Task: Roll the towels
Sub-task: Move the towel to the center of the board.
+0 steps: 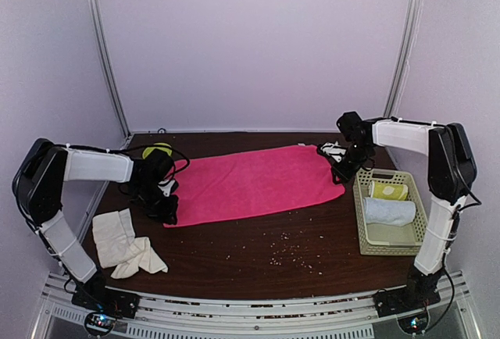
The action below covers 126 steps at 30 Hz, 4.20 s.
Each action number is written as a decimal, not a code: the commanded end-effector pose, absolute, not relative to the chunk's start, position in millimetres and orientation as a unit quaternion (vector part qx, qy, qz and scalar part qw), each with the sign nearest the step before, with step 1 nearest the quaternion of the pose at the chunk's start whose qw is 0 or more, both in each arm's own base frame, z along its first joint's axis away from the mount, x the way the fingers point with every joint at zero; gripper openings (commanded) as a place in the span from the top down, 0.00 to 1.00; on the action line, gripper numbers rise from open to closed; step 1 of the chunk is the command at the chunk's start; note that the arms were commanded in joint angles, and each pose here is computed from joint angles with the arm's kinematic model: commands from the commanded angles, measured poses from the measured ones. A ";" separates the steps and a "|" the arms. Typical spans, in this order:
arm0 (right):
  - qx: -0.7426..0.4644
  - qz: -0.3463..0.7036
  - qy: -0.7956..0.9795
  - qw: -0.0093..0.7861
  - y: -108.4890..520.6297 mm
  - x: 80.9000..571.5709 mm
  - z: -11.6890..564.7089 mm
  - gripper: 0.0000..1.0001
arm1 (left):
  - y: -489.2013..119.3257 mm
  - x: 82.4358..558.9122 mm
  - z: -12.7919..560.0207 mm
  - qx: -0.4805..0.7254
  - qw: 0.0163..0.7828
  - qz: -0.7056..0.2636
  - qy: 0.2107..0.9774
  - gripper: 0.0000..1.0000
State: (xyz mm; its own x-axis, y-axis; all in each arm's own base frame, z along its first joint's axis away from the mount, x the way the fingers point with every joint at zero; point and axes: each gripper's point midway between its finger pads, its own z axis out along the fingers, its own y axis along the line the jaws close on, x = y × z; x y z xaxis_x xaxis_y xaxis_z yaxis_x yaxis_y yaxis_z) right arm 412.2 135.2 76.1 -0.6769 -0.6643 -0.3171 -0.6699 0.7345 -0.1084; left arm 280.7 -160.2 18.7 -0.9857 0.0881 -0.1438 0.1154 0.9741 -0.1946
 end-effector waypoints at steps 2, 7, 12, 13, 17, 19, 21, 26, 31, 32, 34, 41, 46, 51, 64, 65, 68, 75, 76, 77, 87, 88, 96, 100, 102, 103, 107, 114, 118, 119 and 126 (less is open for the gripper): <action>-0.392 0.004 0.908 0.146 135.8 393.5 66.0 0.72 | -169.0 302.8 57.1 0.070 0.119 -0.119 0.983 0.74; -0.368 -0.028 0.917 0.153 128.2 409.2 54.4 0.76 | -164.2 305.0 53.8 0.076 0.118 -0.102 0.985 0.69; -0.380 -0.028 0.914 0.141 137.2 407.7 47.8 0.79 | -154.5 298.6 30.2 0.071 0.090 -0.071 0.991 0.83; -0.384 -0.029 0.913 0.136 136.6 405.4 45.0 0.79 | -154.6 297.7 28.1 0.072 0.090 -0.073 0.991 0.84; -0.407 -0.036 0.908 0.087 131.4 387.9 27.5 0.82 | -153.0 284.7 16.1 0.074 0.075 -0.080 0.991 0.88; -0.423 -0.043 0.903 0.064 128.1 376.4 22.2 0.83 | -149.6 278.4 10.9 0.073 0.066 -0.076 0.992 0.88; -0.436 -0.042 0.898 0.046 127.3 365.1 20.3 0.84 | -147.6 270.7 4.7 0.069 0.054 -0.075 0.993 0.88; -0.463 -0.045 0.885 0.006 122.4 340.4 21.2 0.84 | -139.2 256.6 -6.6 0.061 0.031 -0.062 0.996 0.89; -0.488 -0.049 0.871 -0.024 118.0 314.9 19.9 0.85 | -133.6 243.5 -10.0 0.056 0.019 -0.059 0.997 0.89; -0.492 -0.047 0.869 -0.026 118.3 309.9 20.1 0.85 | -132.1 242.8 -9.3 0.056 0.021 -0.058 0.997 0.89; -0.504 -0.030 0.863 -0.020 124.0 303.3 27.5 0.85 | -131.9 244.5 -4.0 0.062 0.031 -0.057 0.996 0.89; -0.520 0.042 0.853 -0.004 142.7 284.5 58.8 0.84 | -156.1 263.0 46.7 0.097 0.060 -0.112 0.987 0.89; -0.524 0.053 0.850 0.031 149.5 295.9 94.9 0.75 | -171.1 282.8 106.9 0.142 0.070 -0.133 0.978 0.82; -0.496 0.046 0.860 0.113 151.3 337.1 133.4 0.65 | -156.2 309.0 114.1 0.133 0.094 -0.096 0.982 0.62; -0.312 0.080 0.901 0.290 166.1 486.0 152.1 0.64 | -160.4 427.3 102.0 0.044 0.255 -0.083 0.962 0.49; -0.306 0.079 0.903 0.291 166.3 491.1 147.8 0.64 | -164.8 430.5 99.8 0.044 0.258 -0.093 0.961 0.50; -0.289 0.064 0.910 0.289 163.5 506.7 132.8 0.65 | -171.9 438.1 94.8 0.054 0.261 -0.105 0.958 0.51; -0.361 0.036 0.902 0.233 169.3 452.8 124.7 0.70 | -179.7 411.6 100.6 0.090 0.235 -0.131 0.959 0.58; -0.383 0.019 0.895 0.226 169.6 437.4 123.7 0.69 | -180.4 400.8 97.0 0.093 0.221 -0.140 0.961 0.62; -0.412 0.005 0.889 0.200 170.0 414.9 113.5 0.67 | -180.4 388.4 91.8 0.095 0.200 -0.147 0.964 0.66; -0.448 -0.116 0.879 0.120 130.0 366.2 67.3 0.75 | -154.0 314.2 51.9 0.105 0.097 -0.088 0.986 1.00; -0.444 -0.123 0.879 0.124 128.5 369.2 68.2 0.77 | -148.4 312.9 47.9 0.106 0.089 -0.071 0.988 1.00; -0.451 -0.165 0.872 0.099 113.8 369.6 50.1 0.82 | -129.1 300.5 20.7 0.098 0.053 -0.020 0.994 1.00; -0.468 -0.159 0.865 0.084 117.2 358.0 39.4 0.82 | -126.8 295.6 11.8 0.101 0.047 -0.019 0.994 1.00; -0.479 -0.159 0.860 0.072 117.9 349.5 29.4 0.82 | -126.3 292.0 8.0 0.102 0.042 -0.019 0.994 1.00; -0.485 -0.158 0.858 0.063 117.5 344.4 23.9 0.82 | -125.7 289.9 6.7 0.103 0.039 -0.018 0.994 1.00; -0.513 -0.170 0.842 0.018 109.7 320.5 4.9 0.82 | -118.6 279.3 2.4 0.097 0.027 -0.007 0.995 1.00; -0.563 -0.180 0.806 -0.031 105.0 275.1 0.2 0.81 | -106.4 246.5 -14.6 0.072 -0.015 0.001 0.997 1.00; -0.579 -0.175 0.795 -0.044 106.9 255.4 3.1 0.81 | -106.0 229.7 -20.9 0.062 -0.029 -0.008 0.998 1.00; -0.582 -0.171 0.794 -0.047 107.0 250.9 3.7 0.81 | -103.5 225.9 -21.2 0.059 -0.030 -0.005 0.998 1.00; -0.584 -0.166 0.793 -0.042 105.4 238.3 15.8 0.81 | -106.2 208.1 -5.2 0.056 -0.036 -0.012 0.998 1.00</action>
State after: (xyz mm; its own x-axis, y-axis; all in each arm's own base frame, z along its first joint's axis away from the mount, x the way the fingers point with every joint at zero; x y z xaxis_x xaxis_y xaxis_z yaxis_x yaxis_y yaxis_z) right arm 267.2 114.8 18.4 -0.3372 -0.9165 0.2154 -0.9148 0.2649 -0.3049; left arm 269.5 -124.3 12.4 -0.9786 0.1196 -0.1675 0.1335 0.9883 -0.0742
